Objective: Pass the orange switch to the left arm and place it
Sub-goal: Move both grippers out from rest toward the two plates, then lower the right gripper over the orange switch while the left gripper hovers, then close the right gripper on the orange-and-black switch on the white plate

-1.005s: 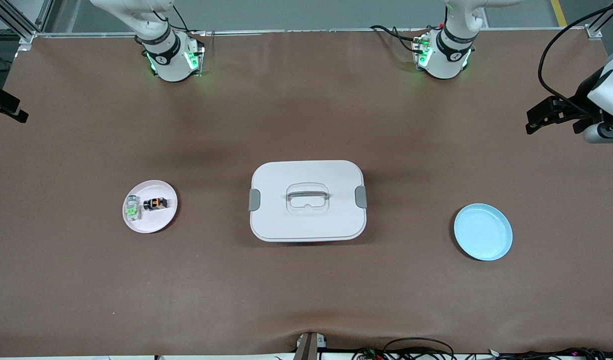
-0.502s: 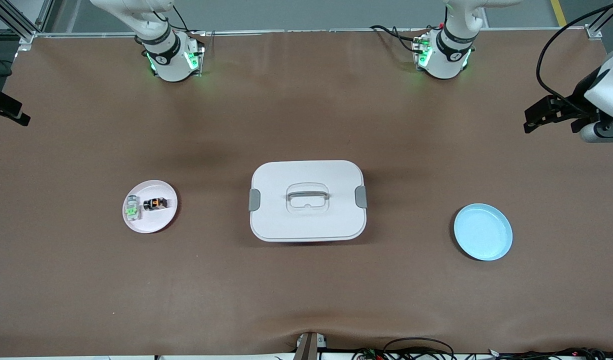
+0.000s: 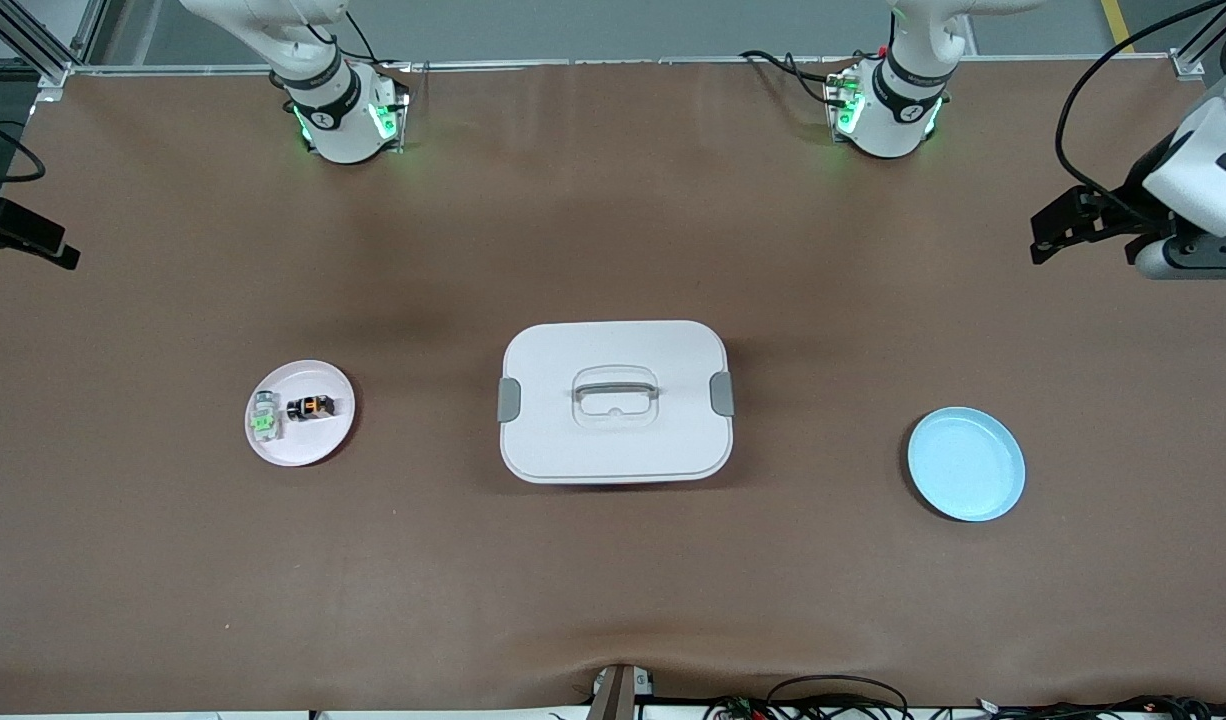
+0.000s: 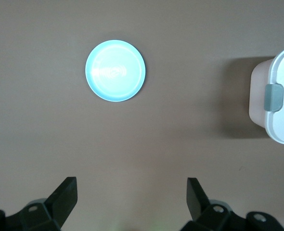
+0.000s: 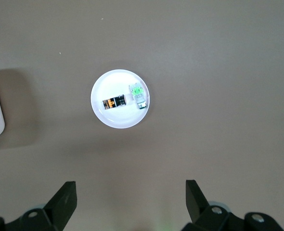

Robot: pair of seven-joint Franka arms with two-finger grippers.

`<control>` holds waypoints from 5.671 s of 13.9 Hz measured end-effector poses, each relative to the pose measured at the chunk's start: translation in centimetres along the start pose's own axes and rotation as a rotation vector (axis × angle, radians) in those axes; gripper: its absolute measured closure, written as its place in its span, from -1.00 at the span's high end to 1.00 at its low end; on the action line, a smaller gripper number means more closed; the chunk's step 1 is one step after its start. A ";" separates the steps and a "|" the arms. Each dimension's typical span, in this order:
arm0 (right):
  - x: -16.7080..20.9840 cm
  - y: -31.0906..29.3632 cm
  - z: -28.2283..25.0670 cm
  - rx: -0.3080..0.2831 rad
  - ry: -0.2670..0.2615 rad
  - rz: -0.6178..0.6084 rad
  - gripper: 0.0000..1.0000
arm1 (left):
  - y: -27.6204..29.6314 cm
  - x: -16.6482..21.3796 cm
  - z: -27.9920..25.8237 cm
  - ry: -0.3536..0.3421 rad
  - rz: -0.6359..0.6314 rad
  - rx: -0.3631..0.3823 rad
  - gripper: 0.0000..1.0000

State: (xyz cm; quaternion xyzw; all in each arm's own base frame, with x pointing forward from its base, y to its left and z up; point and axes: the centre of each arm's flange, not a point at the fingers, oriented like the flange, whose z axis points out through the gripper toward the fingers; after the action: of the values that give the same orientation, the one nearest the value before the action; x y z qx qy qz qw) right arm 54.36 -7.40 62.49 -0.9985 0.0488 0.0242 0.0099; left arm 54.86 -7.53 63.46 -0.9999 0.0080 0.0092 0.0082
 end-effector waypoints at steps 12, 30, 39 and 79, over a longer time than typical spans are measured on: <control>1.0 -2.8 11.6 0.032 -0.063 -0.040 1.00 | 4.0 4.6 6.5 0.001 -0.035 -0.019 1.00; 0.6 -6.3 27.7 0.016 0.037 -0.094 1.00 | 12.5 7.9 12.0 -0.099 -0.431 -0.342 1.00; 2.2 -7.1 35.2 0.003 0.051 -0.105 1.00 | 11.5 8.2 12.1 -0.098 -0.449 -0.341 1.00; 4.5 -6.3 44.9 -0.019 0.071 -0.191 0.45 | 10.5 8.6 13.4 -0.111 -0.450 -0.300 1.00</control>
State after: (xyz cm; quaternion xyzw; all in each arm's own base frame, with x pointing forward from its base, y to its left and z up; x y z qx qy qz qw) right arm 57.35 -0.58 17.51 -0.9988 -0.0466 -0.0116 0.0008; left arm 63.03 -17.93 49.69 -0.9646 -0.2161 0.0631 -0.1377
